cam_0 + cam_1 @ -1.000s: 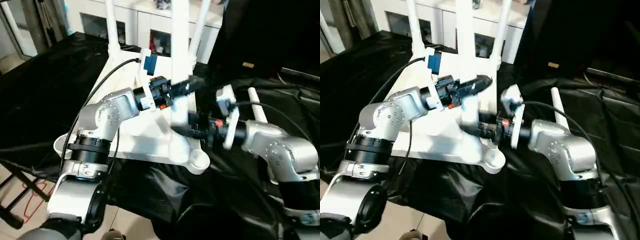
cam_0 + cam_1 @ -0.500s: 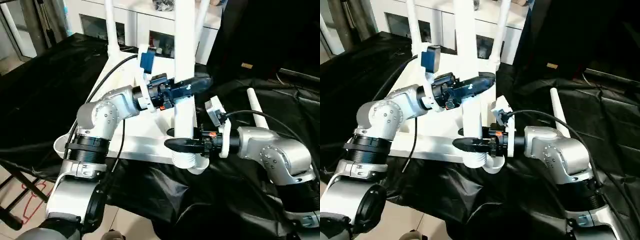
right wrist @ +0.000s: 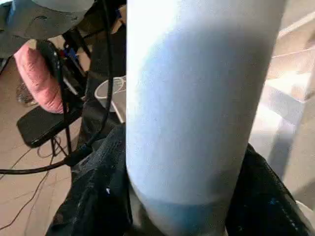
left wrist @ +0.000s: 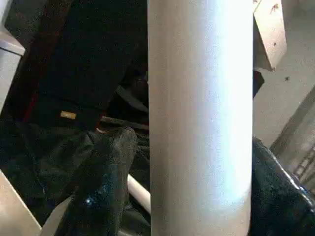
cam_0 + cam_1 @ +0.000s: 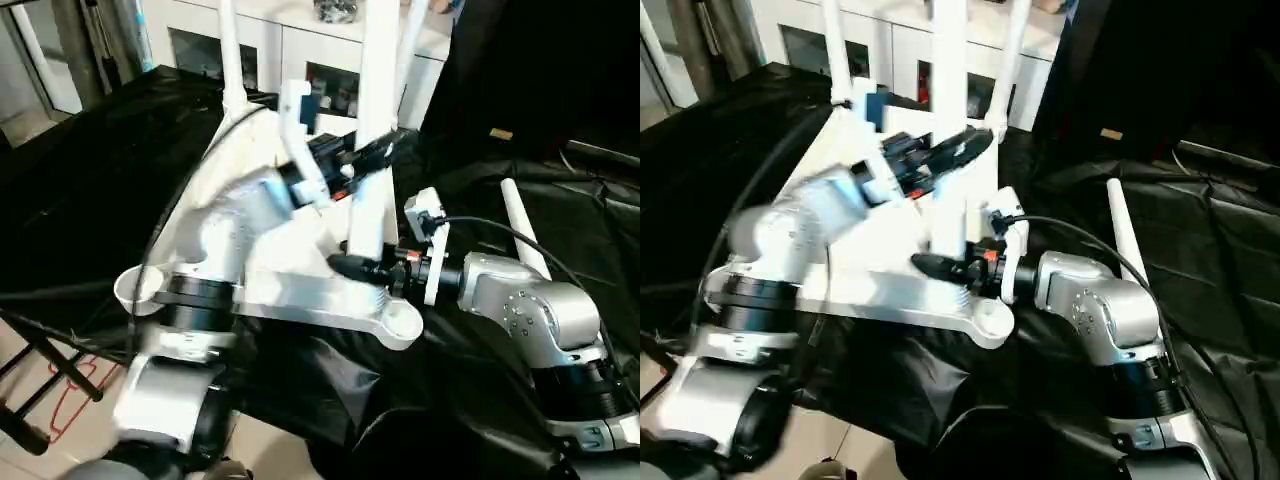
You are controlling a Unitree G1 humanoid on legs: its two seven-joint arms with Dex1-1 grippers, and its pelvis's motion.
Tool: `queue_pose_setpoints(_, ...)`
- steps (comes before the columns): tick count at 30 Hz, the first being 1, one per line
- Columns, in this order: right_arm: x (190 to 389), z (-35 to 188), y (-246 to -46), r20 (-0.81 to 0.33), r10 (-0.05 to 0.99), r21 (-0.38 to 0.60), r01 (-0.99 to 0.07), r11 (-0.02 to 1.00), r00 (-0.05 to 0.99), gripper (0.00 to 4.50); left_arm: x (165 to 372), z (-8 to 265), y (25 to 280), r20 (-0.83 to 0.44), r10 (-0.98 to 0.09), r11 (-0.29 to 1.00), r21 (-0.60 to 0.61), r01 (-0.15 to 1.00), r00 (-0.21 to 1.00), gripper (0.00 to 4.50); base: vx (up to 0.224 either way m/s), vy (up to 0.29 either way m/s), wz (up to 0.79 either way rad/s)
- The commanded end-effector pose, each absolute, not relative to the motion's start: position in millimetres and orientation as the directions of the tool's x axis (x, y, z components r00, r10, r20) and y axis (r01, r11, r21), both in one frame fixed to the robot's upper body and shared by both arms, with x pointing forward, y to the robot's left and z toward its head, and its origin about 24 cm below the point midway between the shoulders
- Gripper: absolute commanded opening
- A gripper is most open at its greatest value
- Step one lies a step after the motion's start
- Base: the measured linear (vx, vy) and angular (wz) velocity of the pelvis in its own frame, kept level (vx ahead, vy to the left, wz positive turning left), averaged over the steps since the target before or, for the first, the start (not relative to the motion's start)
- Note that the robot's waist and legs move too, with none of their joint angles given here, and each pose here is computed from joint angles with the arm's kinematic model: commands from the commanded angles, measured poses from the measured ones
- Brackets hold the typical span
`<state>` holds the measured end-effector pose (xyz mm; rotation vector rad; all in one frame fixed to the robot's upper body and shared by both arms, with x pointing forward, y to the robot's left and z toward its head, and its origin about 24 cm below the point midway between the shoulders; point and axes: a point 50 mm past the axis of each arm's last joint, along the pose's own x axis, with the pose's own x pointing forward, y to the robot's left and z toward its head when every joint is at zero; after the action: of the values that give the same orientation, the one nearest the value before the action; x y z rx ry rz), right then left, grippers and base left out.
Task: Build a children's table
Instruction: Pick table leg
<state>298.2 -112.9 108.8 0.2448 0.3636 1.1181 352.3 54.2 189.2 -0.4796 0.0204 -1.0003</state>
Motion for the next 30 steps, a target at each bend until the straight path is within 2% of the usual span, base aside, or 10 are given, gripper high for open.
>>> queue_pose_setpoints(1,297.8,127,-99.1,-0.098,0.935,0.282,-0.892,0.354,0.34,1.95,356,191,54,0.19,-0.778,0.496,-0.399,0.771,0.599,2.64,0.0,0.0,0.0)
queue_pose_setpoints(4,300.6,128,-98.7,-0.107,0.922,0.252,-0.887,0.387,0.372,1.95,356,193,54,0.197,-0.764,0.509,-0.4,0.762,0.614,2.39,0.0,0.0,0.0)
queue_pose_setpoints(5,301.3,128,-98.1,-0.101,0.924,0.275,-0.882,0.382,0.368,1.95,354,194,53,0.208,-0.766,0.504,-0.393,0.769,0.608,2.39,0.0,0.0,0.0)
queue_pose_setpoints(6,300.9,128,-97.9,-0.086,0.933,0.309,-0.88,0.359,0.35,2.51,353,195,52,0.217,-0.774,0.496,-0.377,0.782,0.595,2.24,0.0,0.0,0.0)
queue_pose_setpoints(7,301.0,129,-98.2,-0.083,0.933,0.311,-0.88,0.358,0.35,2.65,353,196,52,0.219,-0.774,0.497,-0.37,0.785,0.593,2.17,0.0,0.0,0.0)
queue_pose_setpoints(9,302.1,130,-99.5,-0.086,0.931,0.312,-0.878,0.364,0.355,2.65,352,197,51,0.223,-0.784,0.488,-0.356,0.797,0.579,1.99,0.0,0.0,0.0)
queue_pose_setpoints(10,302.5,131,-100.8,-0.092,0.933,0.307,-0.881,0.359,0.348,2.92,351,198,50,0.227,-0.796,0.473,-0.344,0.811,0.561,1.92,0.0,0.0,0.0)
queue_pose_setpoints(12,303.8,132,-103.6,-0.116,0.934,0.296,-0.886,0.358,0.339,3.04,350,199,48,0.234,-0.811,0.451,-0.334,0.828,0.536,1.88,0.0,0.0,0.0)
queue_pose_setpoints(20,309.3,133,-123.4,-0.174,0.948,0.292,-0.905,0.309,0.267,3.1,346,201,41,0.215,-0.873,0.374,-0.281,0.884,0.438,1.83,0.0,0.0,0.0)
queue_pose_setpoints(30,307.5,125,-124.0,-0.198,0.955,0.327,-0.903,0.278,0.222,3.1,339,200,35,0.219,-0.906,0.303,-0.262,0.916,0.362,1.82,0.0,0.0,0.0)
